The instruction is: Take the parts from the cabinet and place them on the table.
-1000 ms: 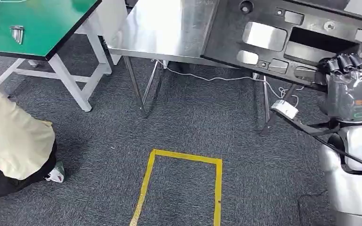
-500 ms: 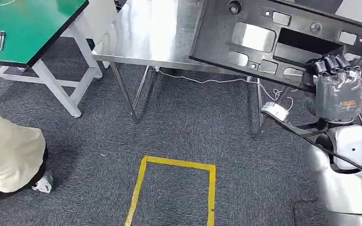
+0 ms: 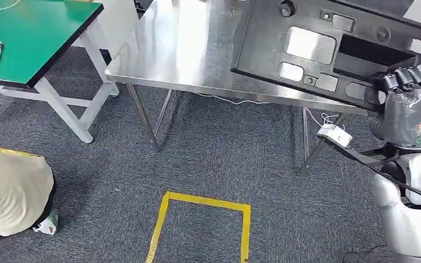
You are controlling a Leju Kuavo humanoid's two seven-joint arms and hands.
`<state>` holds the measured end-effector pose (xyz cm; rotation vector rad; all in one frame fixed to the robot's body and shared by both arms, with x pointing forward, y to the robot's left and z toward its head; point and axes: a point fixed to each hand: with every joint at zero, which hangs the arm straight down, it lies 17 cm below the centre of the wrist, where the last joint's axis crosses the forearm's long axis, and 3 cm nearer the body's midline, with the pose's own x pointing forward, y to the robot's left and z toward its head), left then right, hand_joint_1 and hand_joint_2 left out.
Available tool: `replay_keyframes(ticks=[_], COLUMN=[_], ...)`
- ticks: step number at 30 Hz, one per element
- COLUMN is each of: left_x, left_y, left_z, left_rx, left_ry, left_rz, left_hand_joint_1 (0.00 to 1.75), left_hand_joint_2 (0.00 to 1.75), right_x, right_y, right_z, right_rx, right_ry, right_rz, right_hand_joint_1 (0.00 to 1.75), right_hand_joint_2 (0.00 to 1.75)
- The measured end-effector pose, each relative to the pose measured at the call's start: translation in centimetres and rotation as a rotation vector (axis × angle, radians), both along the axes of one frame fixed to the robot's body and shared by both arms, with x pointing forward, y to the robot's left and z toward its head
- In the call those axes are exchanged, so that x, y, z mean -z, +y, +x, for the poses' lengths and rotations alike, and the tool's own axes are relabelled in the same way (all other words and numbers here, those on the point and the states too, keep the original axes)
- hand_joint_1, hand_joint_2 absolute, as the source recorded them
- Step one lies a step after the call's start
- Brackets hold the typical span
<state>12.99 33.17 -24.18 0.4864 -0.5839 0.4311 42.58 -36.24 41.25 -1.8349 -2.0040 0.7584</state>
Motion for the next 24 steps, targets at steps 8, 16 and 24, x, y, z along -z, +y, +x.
replay_keyframes(ticks=[8,16,24], left_x=[-0.1,-0.1,0.0], left_y=[-0.1,0.1,-0.2], left_z=[0.3,0.3,0.3], left_rx=[0.002,0.004,0.011], left_ry=[-0.007,-0.004,0.002], left_rz=[0.001,0.003,-0.001], left_hand_joint_1=[0.00,0.00,0.00], left_hand_joint_2=[1.75,1.75,1.75], right_x=[-0.6,-1.4,-1.8], right_y=[-0.6,-1.5,-2.8], right_z=[-0.7,-1.3,-1.8], right_rx=[-0.004,-0.007,0.014], right_ry=[-0.013,-0.031,-0.036], right_rz=[0.008,0.019,0.010], right_hand_joint_1=[1.75,1.75,1.75], right_hand_joint_2=[1.75,1.75,1.75])
